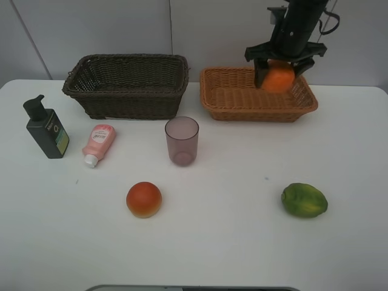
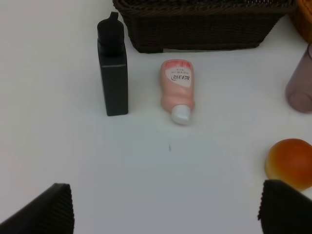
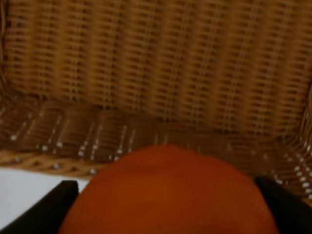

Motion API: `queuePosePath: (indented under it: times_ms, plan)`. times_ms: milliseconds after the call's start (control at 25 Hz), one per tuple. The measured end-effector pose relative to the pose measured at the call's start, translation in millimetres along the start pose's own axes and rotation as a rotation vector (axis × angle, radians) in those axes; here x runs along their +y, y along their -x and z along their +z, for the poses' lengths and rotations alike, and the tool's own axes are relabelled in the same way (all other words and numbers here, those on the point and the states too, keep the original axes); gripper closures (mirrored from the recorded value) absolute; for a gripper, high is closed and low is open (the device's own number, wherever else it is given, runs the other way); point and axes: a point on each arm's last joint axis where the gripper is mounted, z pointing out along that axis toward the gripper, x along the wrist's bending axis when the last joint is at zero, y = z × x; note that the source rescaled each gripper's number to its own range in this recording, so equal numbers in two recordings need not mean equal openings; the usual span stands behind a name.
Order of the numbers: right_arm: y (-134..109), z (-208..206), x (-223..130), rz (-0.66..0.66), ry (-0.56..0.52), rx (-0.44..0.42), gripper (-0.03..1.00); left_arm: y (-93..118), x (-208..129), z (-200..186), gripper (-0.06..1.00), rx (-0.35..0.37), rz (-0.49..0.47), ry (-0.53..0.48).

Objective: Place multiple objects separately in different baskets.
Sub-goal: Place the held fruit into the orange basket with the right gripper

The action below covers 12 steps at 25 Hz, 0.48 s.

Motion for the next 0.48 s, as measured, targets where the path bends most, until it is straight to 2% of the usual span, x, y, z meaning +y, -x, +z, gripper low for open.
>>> queuePosePath:
  times_ms: [200, 480]
  plan:
    - [4.6, 18.4, 23.1, 0.004, 0.051, -0.022, 0.55, 0.0, 0.0, 0.0, -0.04, 0.000, 0.000, 0.000]
    - [13.0, 59.5, 36.4, 0.010, 0.115, -0.032, 0.55, 0.0, 0.0, 0.0, -0.04, 0.000, 0.000, 0.000]
